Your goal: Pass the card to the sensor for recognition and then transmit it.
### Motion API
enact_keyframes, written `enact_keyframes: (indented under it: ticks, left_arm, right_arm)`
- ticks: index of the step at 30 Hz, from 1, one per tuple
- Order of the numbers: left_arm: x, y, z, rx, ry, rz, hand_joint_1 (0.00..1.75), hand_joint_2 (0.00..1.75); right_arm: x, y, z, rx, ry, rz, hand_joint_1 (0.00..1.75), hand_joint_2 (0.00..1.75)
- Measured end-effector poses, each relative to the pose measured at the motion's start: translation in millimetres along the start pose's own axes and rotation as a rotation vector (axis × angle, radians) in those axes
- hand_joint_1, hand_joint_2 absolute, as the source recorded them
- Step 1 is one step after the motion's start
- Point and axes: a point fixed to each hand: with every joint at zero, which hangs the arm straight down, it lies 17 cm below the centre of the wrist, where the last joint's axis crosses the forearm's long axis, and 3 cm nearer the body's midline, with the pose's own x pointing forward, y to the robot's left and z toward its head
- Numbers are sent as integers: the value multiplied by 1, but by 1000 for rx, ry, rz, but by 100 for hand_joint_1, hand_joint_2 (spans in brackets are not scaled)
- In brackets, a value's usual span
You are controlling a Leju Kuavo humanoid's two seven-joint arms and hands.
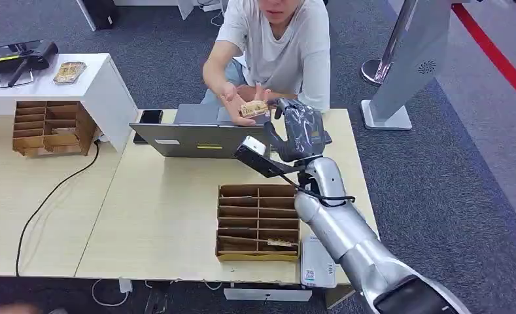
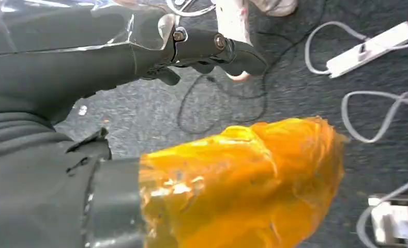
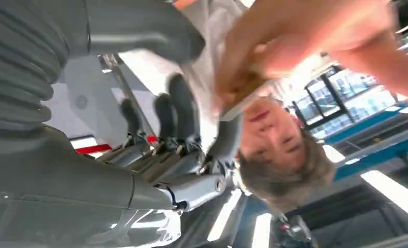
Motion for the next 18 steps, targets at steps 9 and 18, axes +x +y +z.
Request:
enact_keyframes:
  ticks: [9,18]
  left_arm:
    - [-15,-5,4,-18,9,-49,0,0]
    - [-24,-3,4,-15,18,-49,0,0]
  right_arm:
    - [-7,4,13,-5,-4,8,0,0]
    - [5,7,44,-32,-28,-104,0,0]
